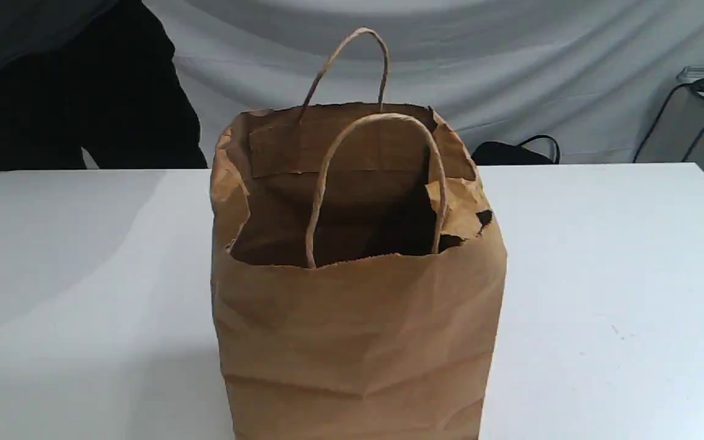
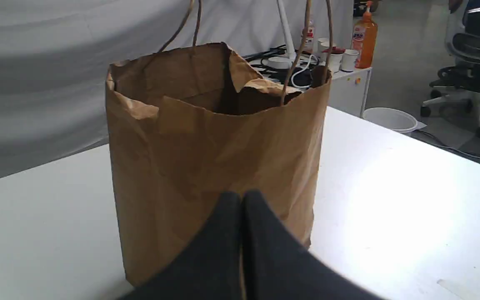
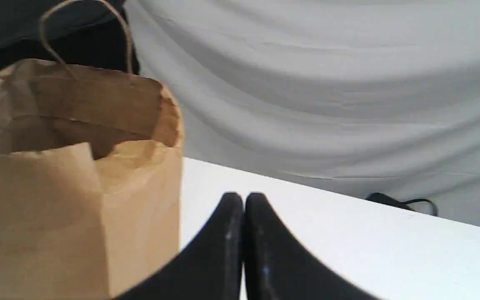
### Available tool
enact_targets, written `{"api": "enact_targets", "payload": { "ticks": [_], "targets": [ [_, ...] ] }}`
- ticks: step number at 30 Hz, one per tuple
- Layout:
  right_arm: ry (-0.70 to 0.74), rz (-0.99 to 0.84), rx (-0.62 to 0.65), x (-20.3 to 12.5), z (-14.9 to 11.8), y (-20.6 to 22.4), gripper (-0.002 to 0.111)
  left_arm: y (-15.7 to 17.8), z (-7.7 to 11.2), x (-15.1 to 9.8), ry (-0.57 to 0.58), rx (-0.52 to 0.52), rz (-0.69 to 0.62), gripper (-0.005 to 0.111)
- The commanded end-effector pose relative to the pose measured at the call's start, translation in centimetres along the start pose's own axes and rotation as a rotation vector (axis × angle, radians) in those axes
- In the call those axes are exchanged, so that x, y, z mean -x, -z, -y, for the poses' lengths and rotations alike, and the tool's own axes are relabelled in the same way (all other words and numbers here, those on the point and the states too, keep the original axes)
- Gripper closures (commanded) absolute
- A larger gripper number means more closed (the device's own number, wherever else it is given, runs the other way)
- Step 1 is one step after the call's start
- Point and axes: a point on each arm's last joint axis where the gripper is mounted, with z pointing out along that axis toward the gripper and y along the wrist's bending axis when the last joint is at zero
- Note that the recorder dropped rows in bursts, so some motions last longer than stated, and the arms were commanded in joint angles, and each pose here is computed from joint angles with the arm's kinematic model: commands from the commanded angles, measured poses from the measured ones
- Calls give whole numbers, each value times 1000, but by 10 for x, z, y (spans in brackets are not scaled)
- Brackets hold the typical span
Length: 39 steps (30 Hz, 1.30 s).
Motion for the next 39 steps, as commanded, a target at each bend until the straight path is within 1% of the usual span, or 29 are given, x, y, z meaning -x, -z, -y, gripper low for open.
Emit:
{"api": "enact_targets", "payload": {
  "ticks": [1, 7, 14, 17, 20, 29, 32, 39],
  "targets": [
    [-18, 54, -92, -6, 5, 6, 108, 0, 0, -1, 6, 1, 4, 107],
    [-39, 137, -172, -21, 7, 17, 108, 0, 0, -1, 6, 1, 4, 107],
    [-127, 202, -231, -48, 8, 20, 108, 0, 0, -1, 6, 1, 4, 107],
    [-136, 225, -242, -57, 8, 21, 108, 0, 0, -1, 6, 1, 4, 107],
    [-143, 209, -244, -66, 8, 19, 108, 0, 0, -1, 6, 1, 4, 107],
    [-145, 201, -251, -73, 9, 17, 108, 0, 0, -1, 6, 1, 4, 107],
    [-153, 187, -256, -81, 9, 15, 108, 0, 0, -1, 6, 1, 4, 107],
    [-77, 126, -257, -86, 8, 14, 108, 0, 0, -1, 6, 1, 4, 107]
  ]
}}
